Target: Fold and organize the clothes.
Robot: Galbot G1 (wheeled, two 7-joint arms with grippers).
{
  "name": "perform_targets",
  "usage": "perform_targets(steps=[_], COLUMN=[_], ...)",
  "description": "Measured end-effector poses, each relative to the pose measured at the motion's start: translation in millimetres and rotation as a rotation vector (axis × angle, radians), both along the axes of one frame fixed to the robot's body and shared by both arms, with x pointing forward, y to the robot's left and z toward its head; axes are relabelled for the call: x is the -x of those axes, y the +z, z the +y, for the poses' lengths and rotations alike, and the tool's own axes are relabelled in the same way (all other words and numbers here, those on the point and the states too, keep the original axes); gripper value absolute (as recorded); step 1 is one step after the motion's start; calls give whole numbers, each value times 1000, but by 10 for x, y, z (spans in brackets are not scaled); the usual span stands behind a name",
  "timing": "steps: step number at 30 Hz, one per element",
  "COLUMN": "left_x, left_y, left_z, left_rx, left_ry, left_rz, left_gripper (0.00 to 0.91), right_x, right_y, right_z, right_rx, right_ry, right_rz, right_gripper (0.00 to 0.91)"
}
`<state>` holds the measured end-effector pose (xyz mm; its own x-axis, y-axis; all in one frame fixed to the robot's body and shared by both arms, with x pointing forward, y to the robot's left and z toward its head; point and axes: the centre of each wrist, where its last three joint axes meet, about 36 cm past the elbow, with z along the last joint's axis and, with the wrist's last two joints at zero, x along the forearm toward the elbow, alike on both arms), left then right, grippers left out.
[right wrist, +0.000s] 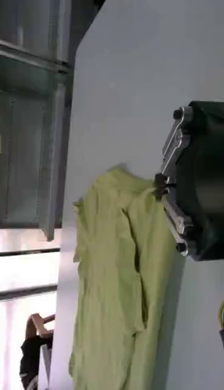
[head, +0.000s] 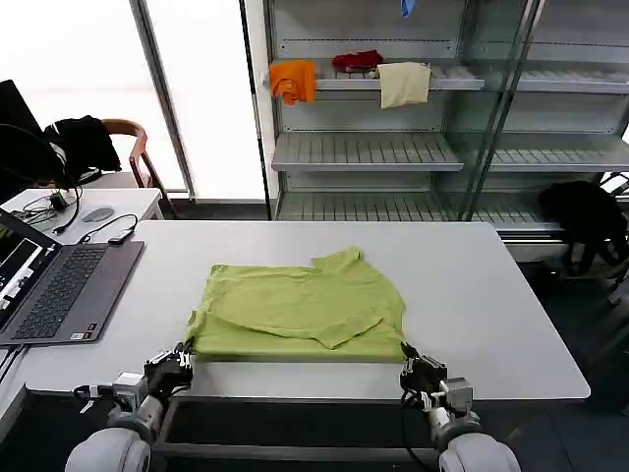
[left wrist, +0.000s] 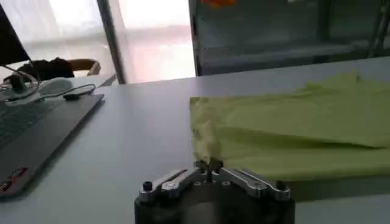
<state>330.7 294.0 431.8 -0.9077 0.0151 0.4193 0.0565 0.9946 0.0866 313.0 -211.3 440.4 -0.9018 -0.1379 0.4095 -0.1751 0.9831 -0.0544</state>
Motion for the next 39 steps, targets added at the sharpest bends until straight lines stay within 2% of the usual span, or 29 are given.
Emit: perform_targets(steps=[3, 4, 5, 6, 11, 24, 31, 39], left_x=[93, 118, 144, 166, 234, 144, -132, -630], left_y=[5, 5, 6, 4, 37, 124, 236, 312], left_z=[-47, -64, -76, -85, -100, 4, 36, 68], left_rx=[5, 7, 8, 7, -1, -22, 14, 55], left_ry=[0, 0, 1, 3, 23, 75, 29, -27], left_rz=[7, 9, 12, 15, 10, -36, -87, -130], left_gripper=[10, 141, 907, 907, 907, 907, 907, 907], right_x=[58, 70, 77, 86, 88, -165, -578, -1303], right_y=[0, 1, -1, 3, 21, 234, 296, 244], right_z=[34, 36, 37, 39, 26, -22, 53, 204], right_rx=[2, 5, 7, 8, 10, -17, -75, -123], right_ry=[7, 5, 3, 2, -12, -46, -37, -20], right_rz=[8, 8, 10, 10, 4, -91, -139, -142], right_gripper=[0, 0, 0, 907, 907, 907, 907, 907])
